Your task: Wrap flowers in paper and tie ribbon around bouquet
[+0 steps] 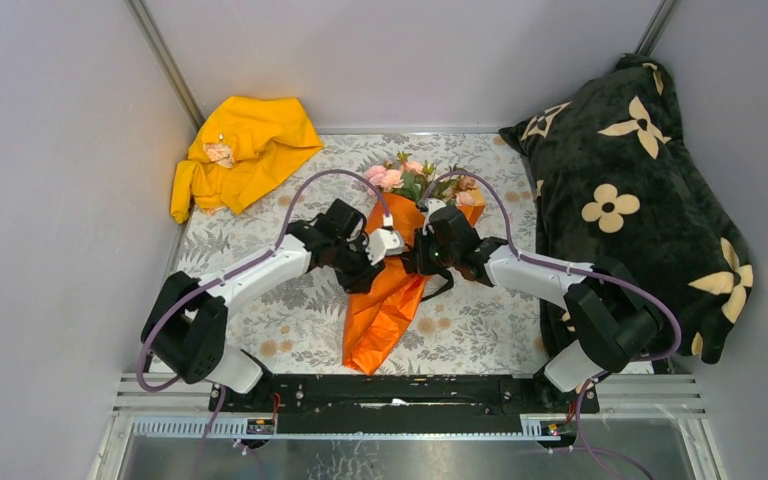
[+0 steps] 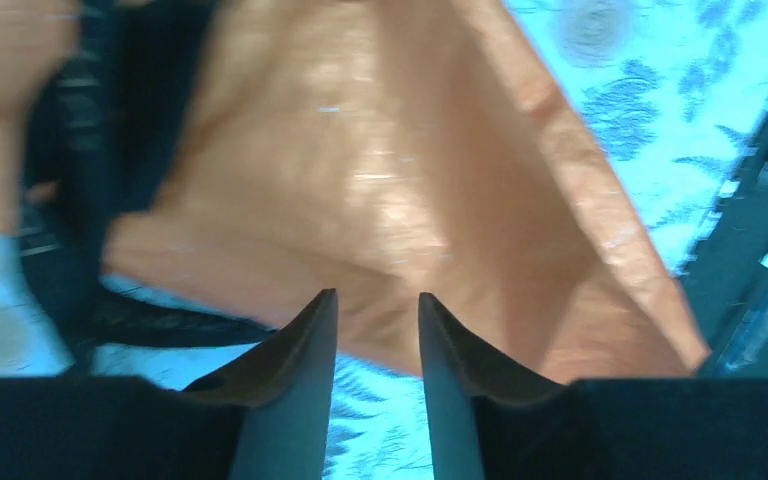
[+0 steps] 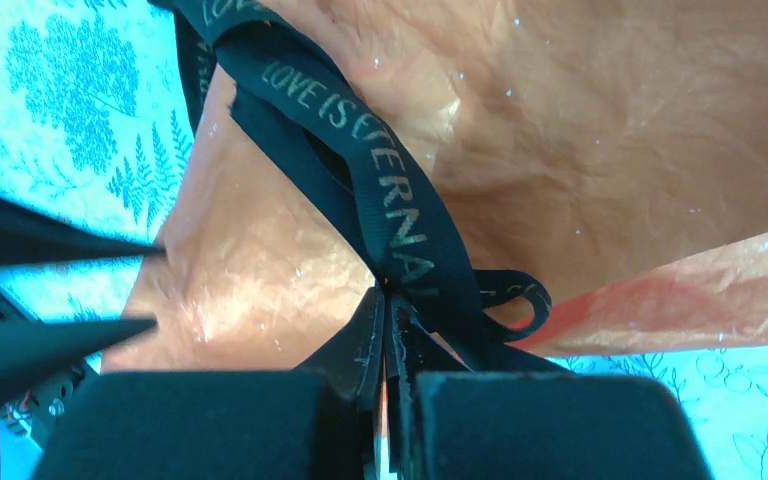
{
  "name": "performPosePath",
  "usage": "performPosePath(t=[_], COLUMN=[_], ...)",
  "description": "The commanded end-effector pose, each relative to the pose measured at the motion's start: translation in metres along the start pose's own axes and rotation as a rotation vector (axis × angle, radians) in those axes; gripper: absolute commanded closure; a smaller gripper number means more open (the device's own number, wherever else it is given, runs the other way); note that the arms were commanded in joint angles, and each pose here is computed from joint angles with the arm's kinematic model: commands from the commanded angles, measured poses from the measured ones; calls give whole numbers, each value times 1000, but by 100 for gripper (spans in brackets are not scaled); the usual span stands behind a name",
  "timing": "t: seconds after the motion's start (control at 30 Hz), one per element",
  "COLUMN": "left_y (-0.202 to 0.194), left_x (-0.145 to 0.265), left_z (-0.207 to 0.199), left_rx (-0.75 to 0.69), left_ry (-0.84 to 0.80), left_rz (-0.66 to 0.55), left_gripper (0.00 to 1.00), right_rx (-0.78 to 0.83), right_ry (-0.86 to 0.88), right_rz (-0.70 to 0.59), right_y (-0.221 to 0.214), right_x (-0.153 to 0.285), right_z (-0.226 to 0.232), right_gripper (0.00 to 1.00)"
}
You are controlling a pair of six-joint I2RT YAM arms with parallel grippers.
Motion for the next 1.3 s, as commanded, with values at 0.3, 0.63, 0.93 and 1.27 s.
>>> performPosePath(t=[0.3, 0.63, 0.93, 1.27], left_y=[-32, -37, -47, -37], left_x=[38, -3, -6, 31], left_z=[138, 174, 148, 221], left_rx=[-378, -298, -327, 7], left_ry=[356, 378, 248, 612], left_rz=[86, 119, 62, -39], left_gripper=[19, 28, 98, 100], right_rx=[11, 20, 6, -54], right_ry=[69, 111, 144, 145], right_rz=[42, 97, 136, 168], right_y=[18, 20, 23, 23], right_x=[9, 15, 31, 66], right_z=[4, 7, 3, -1], right_gripper=[100, 100, 100, 100])
Point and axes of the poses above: each gripper's point midway between its finger pads, its own x axis back along the fingers, its own z axis along the line the jaws close on, y = z × x, the point moved 7 cm from there along x, back along the fingers, and after that the axes turned 9 degrees about x, right-handed, at the moved point
